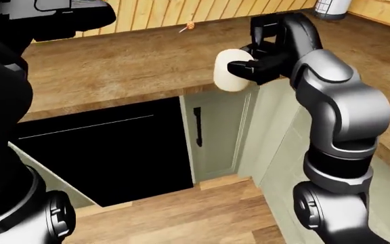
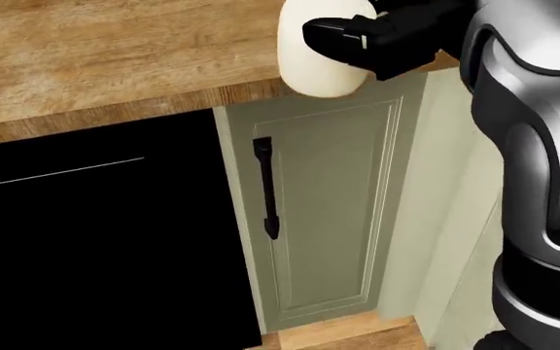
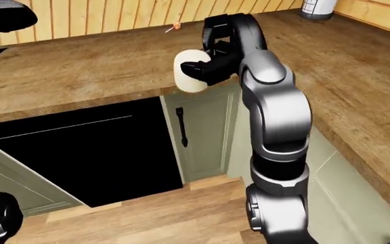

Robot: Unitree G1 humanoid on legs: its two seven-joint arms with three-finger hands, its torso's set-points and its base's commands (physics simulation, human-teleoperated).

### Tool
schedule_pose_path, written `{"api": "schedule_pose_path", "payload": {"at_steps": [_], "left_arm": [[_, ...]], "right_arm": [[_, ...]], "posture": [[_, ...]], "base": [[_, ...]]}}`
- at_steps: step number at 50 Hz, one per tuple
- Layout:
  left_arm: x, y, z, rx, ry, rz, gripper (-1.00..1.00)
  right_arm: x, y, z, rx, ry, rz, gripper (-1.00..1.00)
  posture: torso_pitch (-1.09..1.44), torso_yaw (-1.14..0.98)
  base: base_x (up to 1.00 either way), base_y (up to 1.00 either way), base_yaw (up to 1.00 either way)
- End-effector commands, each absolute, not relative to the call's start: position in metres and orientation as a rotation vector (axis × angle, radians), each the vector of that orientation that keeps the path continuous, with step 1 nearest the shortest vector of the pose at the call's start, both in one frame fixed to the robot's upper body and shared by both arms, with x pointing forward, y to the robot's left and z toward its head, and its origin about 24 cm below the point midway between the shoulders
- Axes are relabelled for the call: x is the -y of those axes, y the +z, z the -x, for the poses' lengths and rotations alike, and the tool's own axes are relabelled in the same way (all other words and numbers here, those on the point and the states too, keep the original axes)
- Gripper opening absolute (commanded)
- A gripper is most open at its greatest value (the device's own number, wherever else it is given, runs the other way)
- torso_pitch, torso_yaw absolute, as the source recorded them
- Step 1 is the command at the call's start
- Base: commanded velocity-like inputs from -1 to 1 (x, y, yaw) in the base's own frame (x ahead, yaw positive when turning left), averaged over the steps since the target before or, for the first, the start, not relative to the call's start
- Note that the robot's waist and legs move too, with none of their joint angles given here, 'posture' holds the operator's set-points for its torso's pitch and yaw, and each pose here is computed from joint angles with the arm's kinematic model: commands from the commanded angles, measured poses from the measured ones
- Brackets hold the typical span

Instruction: Pick up the wedge of cheese and place it on the slice of bread to prepare a simple cheese on bread dish.

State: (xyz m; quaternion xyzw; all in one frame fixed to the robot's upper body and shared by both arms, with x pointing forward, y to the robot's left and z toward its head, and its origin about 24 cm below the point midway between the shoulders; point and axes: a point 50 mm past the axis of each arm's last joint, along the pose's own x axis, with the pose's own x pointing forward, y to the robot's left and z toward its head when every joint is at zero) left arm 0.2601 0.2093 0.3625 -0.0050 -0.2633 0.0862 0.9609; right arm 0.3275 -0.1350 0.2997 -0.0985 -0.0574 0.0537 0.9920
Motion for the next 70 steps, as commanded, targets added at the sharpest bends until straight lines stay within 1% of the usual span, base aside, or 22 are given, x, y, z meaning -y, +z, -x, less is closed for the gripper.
{"api": "schedule_pose_path", "payload": {"at_steps": [1, 22, 70], "left_arm": [[-0.2137, 0.3742, -0.2516, 0.603, 0.197, 0.019, 1.00], [-0.2132, 0.3728, -0.2526, 0.598, 0.198, 0.022, 1.00], [-0.2132, 0.3743, -0.2513, 0.608, 0.206, 0.011, 1.00]], "right_arm": [[0.1315, 0.3209, -0.3193, 0.231, 0.120, 0.201, -1.00], [0.1310, 0.3176, -0.3212, 0.217, 0.117, 0.204, -1.00], [0.1296, 0.3184, -0.3201, 0.216, 0.120, 0.218, -1.00]], "posture": [[0.00, 0.00], [0.00, 0.00], [0.00, 0.00]], "base": [[0.00, 0.13, 0.00], [0.00, 0.16, 0.00], [0.00, 0.28, 0.00]]}}
